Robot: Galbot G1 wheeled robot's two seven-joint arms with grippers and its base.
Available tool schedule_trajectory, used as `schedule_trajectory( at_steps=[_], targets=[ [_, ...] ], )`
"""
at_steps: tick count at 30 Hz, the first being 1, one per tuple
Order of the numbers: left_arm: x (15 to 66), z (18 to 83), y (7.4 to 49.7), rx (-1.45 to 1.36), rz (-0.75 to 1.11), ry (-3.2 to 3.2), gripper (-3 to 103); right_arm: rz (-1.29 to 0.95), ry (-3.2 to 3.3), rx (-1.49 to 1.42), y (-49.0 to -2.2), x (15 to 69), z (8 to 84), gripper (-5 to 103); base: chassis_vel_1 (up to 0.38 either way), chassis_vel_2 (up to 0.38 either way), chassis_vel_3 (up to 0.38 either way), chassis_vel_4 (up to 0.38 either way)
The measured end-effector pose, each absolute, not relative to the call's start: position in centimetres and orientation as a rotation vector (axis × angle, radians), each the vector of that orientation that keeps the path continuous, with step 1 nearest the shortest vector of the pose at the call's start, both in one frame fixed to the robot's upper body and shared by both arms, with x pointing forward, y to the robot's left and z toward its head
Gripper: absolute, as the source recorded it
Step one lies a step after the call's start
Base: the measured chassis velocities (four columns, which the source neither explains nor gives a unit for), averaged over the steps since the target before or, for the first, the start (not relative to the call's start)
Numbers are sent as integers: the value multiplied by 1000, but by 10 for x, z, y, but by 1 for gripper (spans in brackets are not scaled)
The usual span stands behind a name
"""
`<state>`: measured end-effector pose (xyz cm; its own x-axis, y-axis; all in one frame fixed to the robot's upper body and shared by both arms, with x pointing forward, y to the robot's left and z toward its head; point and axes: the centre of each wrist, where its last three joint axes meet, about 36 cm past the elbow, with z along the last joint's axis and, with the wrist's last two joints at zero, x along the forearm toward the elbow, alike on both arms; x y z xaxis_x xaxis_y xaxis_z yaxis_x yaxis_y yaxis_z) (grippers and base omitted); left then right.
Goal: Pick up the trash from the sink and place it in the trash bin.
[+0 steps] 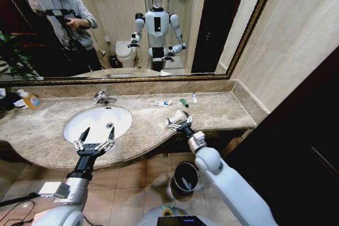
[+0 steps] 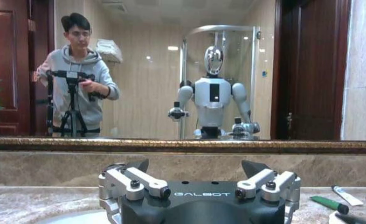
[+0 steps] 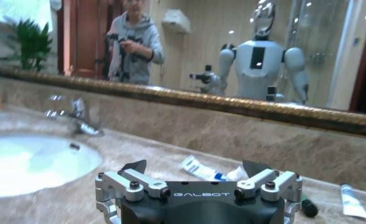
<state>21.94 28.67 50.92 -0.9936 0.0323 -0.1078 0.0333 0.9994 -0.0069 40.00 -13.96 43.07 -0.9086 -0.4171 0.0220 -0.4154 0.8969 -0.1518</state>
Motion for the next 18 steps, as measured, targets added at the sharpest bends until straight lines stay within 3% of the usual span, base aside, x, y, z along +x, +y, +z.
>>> schedule_trajectory(
  at_steps=[9, 18],
  targets=[
    [219, 509, 287, 50, -13, 3033, 100, -371, 3059, -692, -123, 406, 398, 100, 0, 0, 0, 0],
    [219, 509, 287, 50, -13, 3033, 100, -359, 3129, -469, -101, 435, 374, 100, 0, 0, 0, 0]
  ],
)
